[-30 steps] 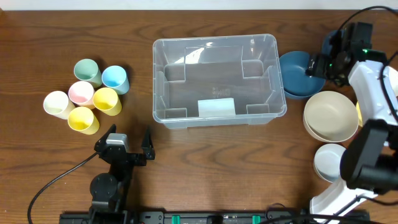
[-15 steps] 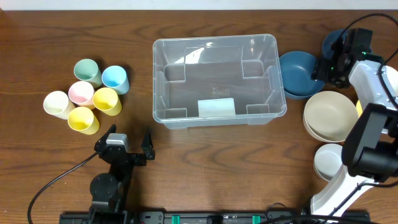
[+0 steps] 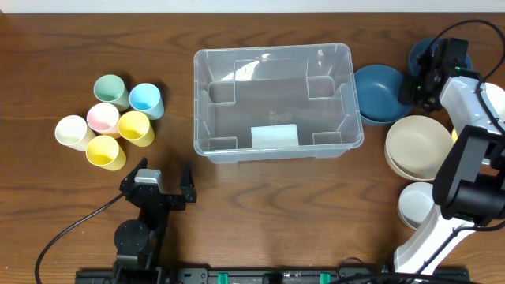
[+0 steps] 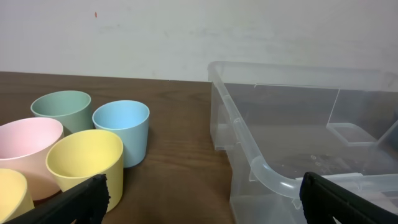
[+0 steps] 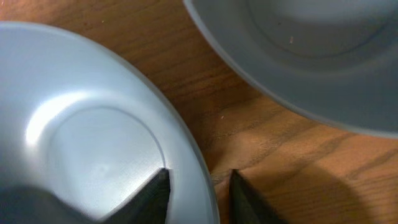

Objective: Pack container
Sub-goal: 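Move the right gripper to the teal bowl and grasp its rim, then lift the teal bowl and lower it into the clear bin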

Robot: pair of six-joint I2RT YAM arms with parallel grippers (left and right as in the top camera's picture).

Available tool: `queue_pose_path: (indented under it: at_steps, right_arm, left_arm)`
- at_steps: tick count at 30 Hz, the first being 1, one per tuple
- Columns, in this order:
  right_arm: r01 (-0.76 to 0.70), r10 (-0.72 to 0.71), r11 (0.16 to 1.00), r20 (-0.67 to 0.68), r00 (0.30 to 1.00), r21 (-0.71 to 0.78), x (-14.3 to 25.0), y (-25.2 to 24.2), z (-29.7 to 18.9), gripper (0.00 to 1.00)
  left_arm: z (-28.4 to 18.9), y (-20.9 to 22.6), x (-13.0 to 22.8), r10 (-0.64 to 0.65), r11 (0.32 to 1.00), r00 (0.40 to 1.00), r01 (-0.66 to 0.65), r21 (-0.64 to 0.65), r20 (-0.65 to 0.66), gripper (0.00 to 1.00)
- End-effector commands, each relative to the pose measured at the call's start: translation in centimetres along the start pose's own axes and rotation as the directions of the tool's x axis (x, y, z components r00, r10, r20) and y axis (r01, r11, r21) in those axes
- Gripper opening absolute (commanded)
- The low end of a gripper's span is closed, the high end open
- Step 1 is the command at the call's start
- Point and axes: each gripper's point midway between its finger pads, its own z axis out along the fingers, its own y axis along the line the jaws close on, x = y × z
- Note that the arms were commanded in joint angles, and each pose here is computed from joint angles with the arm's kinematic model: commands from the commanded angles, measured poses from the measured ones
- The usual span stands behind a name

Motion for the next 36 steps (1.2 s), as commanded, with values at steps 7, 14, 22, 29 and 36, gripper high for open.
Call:
queue_pose_path:
  at_steps: [7, 14, 22, 29, 36]
  right_arm:
    - [-0.021, 0.021, 1.0, -0.003, 1.0, 0.001, 0.1, -0.4, 0.3, 0.06]
    - [-0.047, 0.047, 0.998, 0.002, 0.999, 0.05, 0.0, -1.8, 0.3, 0.01]
    - [-0.104, 0.103, 0.993, 0.02, 0.994, 0.061, -0.4, -3.5, -0.3, 0.01]
    - [-0.089, 0.091, 0.996, 0.11, 0.99, -0.029, -3.3, -1.6, -4.0, 0.01]
    - [-0.065, 0.085, 0.994, 0.25, 0.964, -0.085, -6.1, 0.4, -10.7, 0.01]
  left_arm:
    - [0.1, 0.0, 1.6, 0.004, 1.0, 0.999, -0.004, 0.007, -0.051, 0.98]
    - [0.1, 0.0, 1.6, 0.004, 1.0, 0.999, -0.004, 0.007, -0.051, 0.98]
    - [0.1, 0.0, 1.6, 0.004, 1.0, 0.999, -0.004, 0.007, -0.051, 0.98]
    - [0.1, 0.0, 1.6, 0.004, 1.0, 0.999, -0.004, 0.007, -0.051, 0.98]
    - [0.1, 0.0, 1.6, 0.004, 1.0, 0.999, -0.004, 0.007, -0.051, 0.98]
